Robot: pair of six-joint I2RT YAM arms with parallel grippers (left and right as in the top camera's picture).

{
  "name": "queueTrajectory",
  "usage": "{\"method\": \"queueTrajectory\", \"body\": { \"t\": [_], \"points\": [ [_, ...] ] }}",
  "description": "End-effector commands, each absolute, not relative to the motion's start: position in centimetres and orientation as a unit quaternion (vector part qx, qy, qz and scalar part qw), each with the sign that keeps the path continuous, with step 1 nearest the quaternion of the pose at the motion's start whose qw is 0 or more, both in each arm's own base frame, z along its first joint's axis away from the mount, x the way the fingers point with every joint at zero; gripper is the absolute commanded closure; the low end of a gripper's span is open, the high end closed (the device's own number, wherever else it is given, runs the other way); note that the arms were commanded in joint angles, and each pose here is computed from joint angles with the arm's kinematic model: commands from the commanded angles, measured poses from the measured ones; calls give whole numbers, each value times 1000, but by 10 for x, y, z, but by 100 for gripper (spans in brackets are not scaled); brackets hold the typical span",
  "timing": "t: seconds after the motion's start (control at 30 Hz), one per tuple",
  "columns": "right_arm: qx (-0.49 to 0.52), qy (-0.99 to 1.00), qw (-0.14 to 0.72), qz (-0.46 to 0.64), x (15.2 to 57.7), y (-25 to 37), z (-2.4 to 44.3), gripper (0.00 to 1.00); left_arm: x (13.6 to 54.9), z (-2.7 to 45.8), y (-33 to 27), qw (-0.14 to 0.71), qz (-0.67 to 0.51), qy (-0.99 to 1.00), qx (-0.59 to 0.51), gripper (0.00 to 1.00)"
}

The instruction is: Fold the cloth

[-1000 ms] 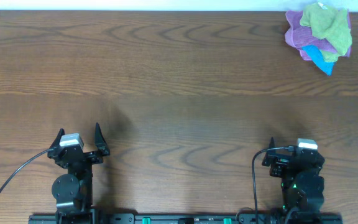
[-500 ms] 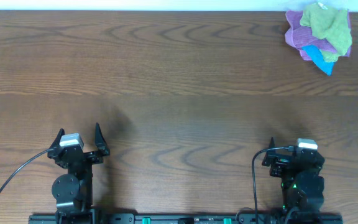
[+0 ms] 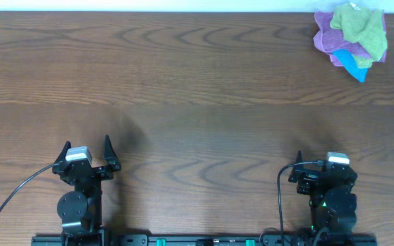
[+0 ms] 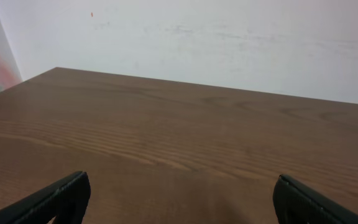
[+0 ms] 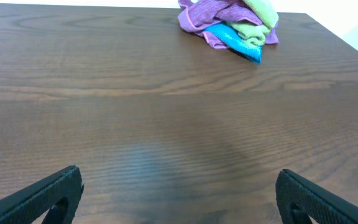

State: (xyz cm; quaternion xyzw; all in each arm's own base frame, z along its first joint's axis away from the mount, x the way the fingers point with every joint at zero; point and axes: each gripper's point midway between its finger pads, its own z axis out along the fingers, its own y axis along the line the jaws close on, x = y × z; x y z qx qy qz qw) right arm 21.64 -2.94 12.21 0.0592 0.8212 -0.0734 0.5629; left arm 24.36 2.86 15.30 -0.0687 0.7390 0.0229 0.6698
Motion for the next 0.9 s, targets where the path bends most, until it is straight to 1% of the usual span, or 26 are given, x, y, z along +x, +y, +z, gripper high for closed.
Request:
{"method": "queueTrajectory", "body": {
  "t": [0.0, 0.7, 0.8, 0.87],
  "points": [
    [57, 823, 560, -80, 216, -31, 118, 1, 242, 135, 31, 647, 36, 759, -69, 5],
    [57, 822, 561, -79, 216, -31, 119, 1, 242, 135, 31, 647, 36, 759, -69, 4],
    [104, 806, 581, -45, 220, -31, 128, 1, 241, 135, 31, 647, 36, 759, -69, 5],
    [138, 782, 608, -10, 225, -29, 143, 1, 241, 135, 31, 647, 36, 759, -69, 5]
  ]
}}
